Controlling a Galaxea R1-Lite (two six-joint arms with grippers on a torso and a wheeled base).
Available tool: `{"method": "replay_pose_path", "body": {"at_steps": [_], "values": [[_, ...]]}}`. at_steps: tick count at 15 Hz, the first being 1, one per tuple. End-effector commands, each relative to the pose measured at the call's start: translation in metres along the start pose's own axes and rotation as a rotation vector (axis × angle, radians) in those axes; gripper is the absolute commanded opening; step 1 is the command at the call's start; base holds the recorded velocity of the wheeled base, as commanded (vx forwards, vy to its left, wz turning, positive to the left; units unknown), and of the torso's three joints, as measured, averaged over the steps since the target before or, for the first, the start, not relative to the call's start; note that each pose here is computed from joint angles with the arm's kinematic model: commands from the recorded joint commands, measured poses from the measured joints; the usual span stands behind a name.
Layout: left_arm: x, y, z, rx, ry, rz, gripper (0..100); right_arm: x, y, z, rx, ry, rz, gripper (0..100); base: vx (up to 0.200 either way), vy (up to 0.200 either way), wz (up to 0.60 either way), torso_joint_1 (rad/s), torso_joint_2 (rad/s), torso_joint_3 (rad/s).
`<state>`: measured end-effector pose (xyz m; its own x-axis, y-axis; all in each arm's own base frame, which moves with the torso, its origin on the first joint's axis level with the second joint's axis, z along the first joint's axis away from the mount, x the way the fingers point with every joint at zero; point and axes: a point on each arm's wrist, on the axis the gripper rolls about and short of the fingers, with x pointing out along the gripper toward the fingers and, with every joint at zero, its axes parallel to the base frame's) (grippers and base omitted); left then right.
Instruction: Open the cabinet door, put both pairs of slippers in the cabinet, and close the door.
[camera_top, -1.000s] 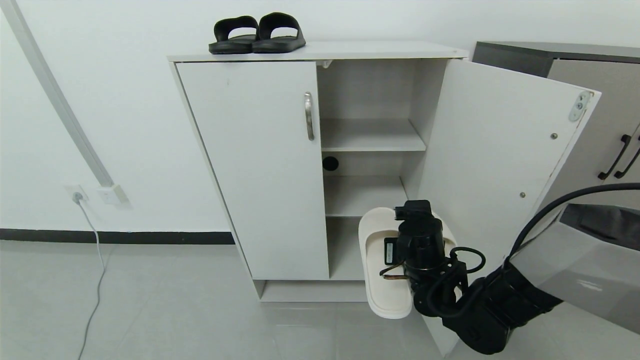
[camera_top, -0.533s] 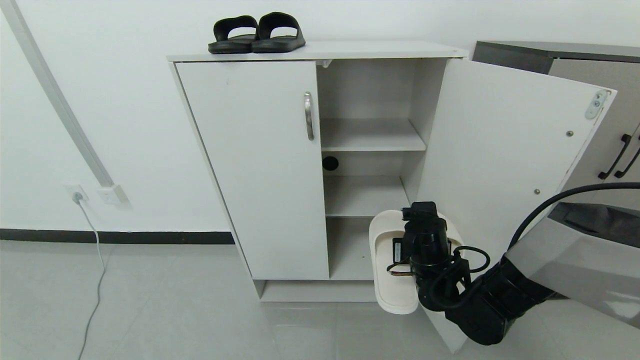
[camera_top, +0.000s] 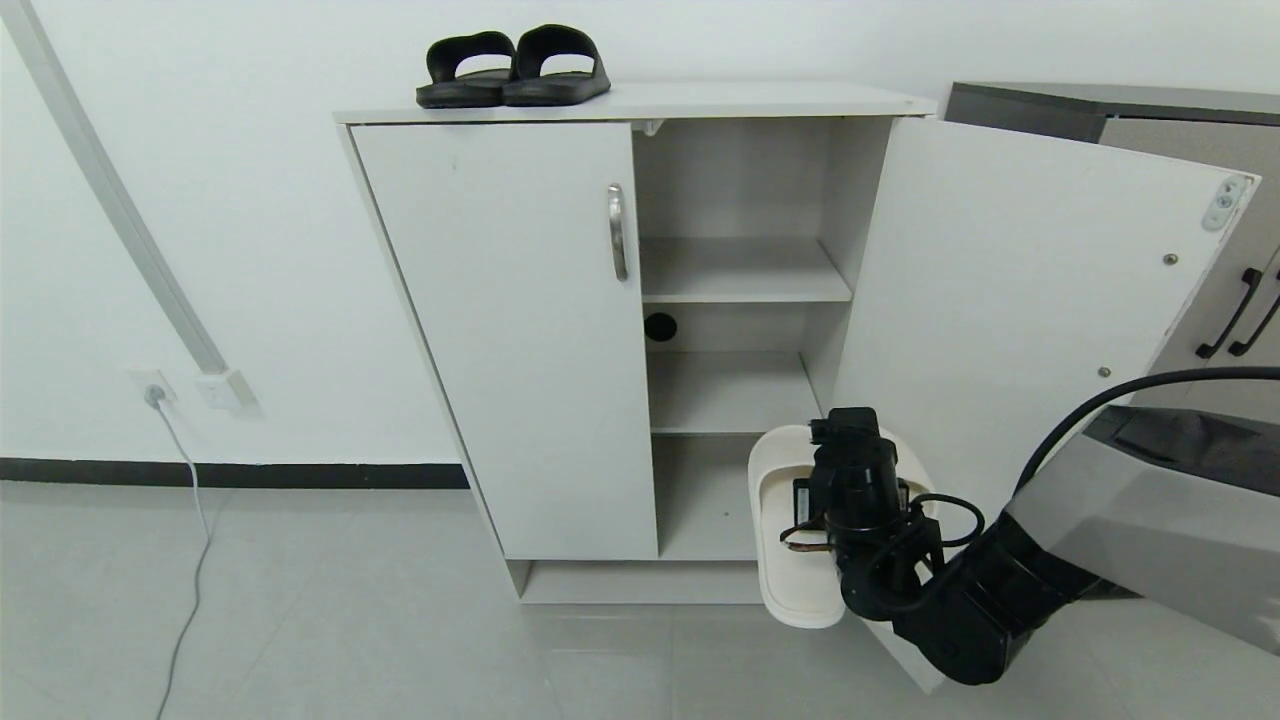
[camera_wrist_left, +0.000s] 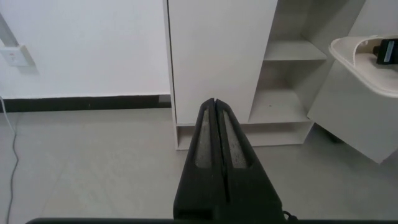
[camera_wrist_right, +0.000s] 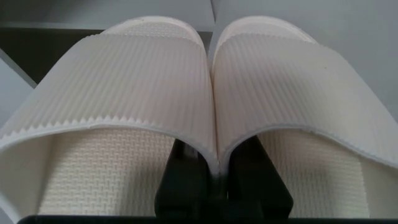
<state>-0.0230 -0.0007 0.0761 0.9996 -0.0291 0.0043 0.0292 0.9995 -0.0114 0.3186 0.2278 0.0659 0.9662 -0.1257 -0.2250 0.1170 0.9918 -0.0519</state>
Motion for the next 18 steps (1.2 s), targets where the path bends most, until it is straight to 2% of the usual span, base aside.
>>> {"method": "replay_pose_path", "body": {"at_steps": [1, 2, 4, 7, 13, 18], "values": [[0.0, 0.0, 0.0, 0.001, 0.001, -0.002, 0, -0.001, 0.002, 0.0, 0.002, -0.003, 0.008, 0, 0.0, 0.0, 0.0, 0.0, 0.0, 0.0], [0.0, 0.0, 0.0, 0.001, 0.001, -0.002, 0, -0.006, 0.007, 0.002, 0.004, -0.01, 0.027, 0, 0.0, 0.0, 0.0, 0.0, 0.0, 0.0], [0.0, 0.0, 0.0, 0.002, 0.001, -0.002, 0, -0.021, 0.036, 0.004, 0.008, -0.022, 0.181, 0, 0.0, 0.0, 0.0, 0.0, 0.0, 0.0], [0.0, 0.0, 0.0, 0.004, 0.001, -0.002, 0, 0.002, 0.058, 0.002, 0.031, -0.035, 0.198, 0, 0.0, 0.0, 0.0, 0.0, 0.0, 0.0], [0.0, 0.0, 0.0, 0.005, 0.001, -0.002, 0, 0.018, 0.065, -0.016, 0.039, 0.037, 0.173, 0, 0.0, 0.0, 0.0, 0.0, 0.0, 0.0], [0.0, 0.0, 0.0, 0.005, 0.001, -0.002, 0, 0.019, 0.065, -0.016, 0.044, 0.037, 0.171, 0, 0.0, 0.0, 0.0, 0.0, 0.0, -0.023]]}}
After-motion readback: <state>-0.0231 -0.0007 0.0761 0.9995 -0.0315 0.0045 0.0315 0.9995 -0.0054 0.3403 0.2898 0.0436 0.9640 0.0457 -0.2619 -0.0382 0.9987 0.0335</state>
